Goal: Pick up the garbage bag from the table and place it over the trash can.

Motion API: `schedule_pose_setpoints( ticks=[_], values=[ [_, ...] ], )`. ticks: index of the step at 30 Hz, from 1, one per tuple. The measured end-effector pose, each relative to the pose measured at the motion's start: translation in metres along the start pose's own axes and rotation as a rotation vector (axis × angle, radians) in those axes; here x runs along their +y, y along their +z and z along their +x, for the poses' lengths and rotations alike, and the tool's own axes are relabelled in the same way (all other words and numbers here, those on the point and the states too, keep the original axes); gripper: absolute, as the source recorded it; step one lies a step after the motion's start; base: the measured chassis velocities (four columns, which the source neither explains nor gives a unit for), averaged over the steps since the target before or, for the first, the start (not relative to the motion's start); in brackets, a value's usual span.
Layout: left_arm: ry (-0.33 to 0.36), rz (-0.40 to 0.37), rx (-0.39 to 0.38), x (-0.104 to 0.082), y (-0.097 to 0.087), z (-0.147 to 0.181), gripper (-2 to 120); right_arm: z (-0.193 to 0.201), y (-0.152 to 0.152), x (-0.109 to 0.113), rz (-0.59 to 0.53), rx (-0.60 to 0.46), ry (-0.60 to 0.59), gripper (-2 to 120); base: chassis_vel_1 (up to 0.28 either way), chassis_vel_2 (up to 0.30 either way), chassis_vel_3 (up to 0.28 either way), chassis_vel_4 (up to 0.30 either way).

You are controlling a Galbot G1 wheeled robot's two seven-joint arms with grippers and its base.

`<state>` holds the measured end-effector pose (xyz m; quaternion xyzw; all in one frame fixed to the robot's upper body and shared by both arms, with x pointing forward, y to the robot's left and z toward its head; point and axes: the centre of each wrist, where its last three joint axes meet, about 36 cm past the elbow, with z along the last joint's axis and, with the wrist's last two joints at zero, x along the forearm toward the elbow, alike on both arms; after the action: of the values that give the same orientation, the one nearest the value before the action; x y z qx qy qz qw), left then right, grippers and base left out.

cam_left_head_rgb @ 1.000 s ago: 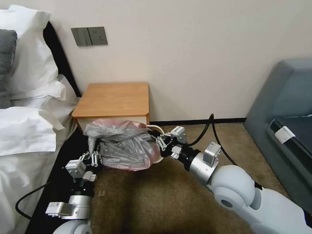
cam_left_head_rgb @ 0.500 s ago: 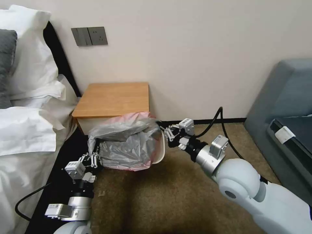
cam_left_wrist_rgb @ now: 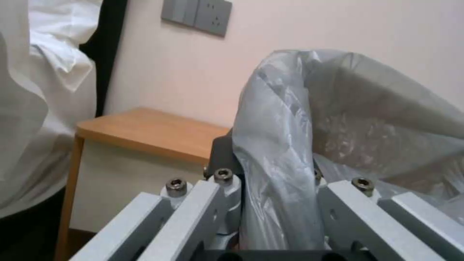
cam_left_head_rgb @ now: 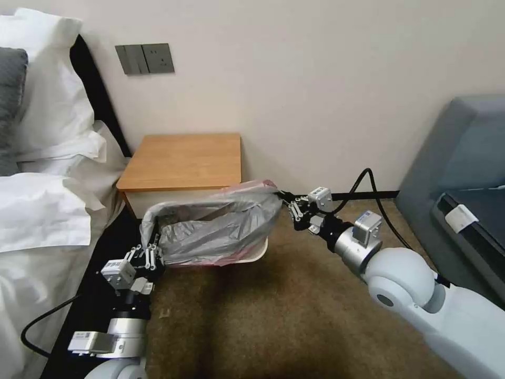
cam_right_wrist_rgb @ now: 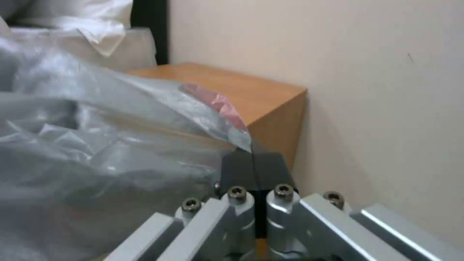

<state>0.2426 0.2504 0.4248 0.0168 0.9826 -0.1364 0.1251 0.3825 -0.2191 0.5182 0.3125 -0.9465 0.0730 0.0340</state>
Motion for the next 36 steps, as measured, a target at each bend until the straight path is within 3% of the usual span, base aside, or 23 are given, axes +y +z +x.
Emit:
schedule_pose_setpoints(
  ticks=[8, 20, 26, 33, 36],
  values=[
    [-0.012, 0.034, 0.006, -0.006, -0.004, -0.002, 9, 0.006, 0.013, 0.009, 0.018, 0.037, -0.027, 0, 0.0, 0.0, 0.0, 0.0],
    [-0.085, 0.181, 0.039, -0.016, -0.024, -0.005, 9, 0.012, 0.046, 0.014, 0.105, 0.073, -0.013, 0, 0.0, 0.0, 0.0, 0.0],
    [-0.131, 0.263, 0.101, -0.022, -0.033, -0.005, 9, 0.003, 0.062, 0.013, 0.172, 0.031, 0.021, 0, 0.0, 0.0, 0.0, 0.0],
    [-0.157, 0.264, 0.114, -0.021, -0.031, -0.006, 9, 0.002, 0.071, 0.013, 0.23, 0.017, 0.057, 0, 0.0, 0.0, 0.0, 0.0],
    [-0.185, 0.251, 0.112, -0.016, -0.032, -0.008, 9, 0.01, 0.076, 0.011, 0.309, -0.008, 0.111, 0, 0.0, 0.0, 0.0, 0.0]
  ],
)
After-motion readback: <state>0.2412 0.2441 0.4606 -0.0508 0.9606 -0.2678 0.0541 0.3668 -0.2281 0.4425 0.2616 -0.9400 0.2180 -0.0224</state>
